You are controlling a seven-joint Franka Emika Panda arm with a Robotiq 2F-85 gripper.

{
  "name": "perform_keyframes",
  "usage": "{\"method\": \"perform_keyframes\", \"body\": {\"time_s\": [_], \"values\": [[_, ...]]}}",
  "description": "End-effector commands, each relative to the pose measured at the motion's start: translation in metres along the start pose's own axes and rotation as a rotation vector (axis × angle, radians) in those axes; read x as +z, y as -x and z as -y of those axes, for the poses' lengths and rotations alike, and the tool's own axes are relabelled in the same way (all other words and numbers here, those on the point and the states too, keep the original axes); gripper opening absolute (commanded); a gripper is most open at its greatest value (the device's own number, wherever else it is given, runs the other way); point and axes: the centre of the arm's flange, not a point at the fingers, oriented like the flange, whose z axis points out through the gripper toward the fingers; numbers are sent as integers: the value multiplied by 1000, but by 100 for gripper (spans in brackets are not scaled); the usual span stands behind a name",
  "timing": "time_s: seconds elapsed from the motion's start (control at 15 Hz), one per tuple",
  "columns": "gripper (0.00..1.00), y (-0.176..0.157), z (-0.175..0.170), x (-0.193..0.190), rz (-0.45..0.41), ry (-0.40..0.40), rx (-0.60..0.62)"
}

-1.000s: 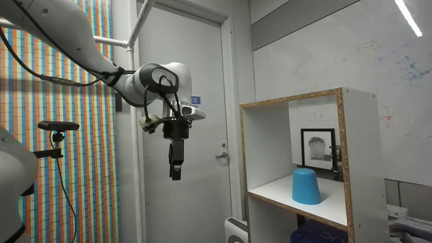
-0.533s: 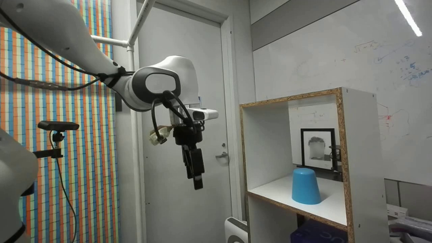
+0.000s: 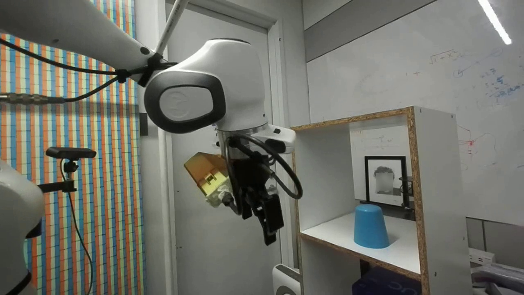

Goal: Put the blue cup on top of the shelf.

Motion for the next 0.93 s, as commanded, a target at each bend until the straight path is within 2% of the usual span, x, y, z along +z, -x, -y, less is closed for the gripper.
{"method": "perform_keyframes", "body": {"time_s": [0.0,0.33,0.53,0.87], "values": [[100,-23,-27,0,-89,18,-27],[100,-52,-55,18,-253,122,38],[100,-74,-69,28,-363,123,125],[100,-120,-71,33,-462,102,209]]}}
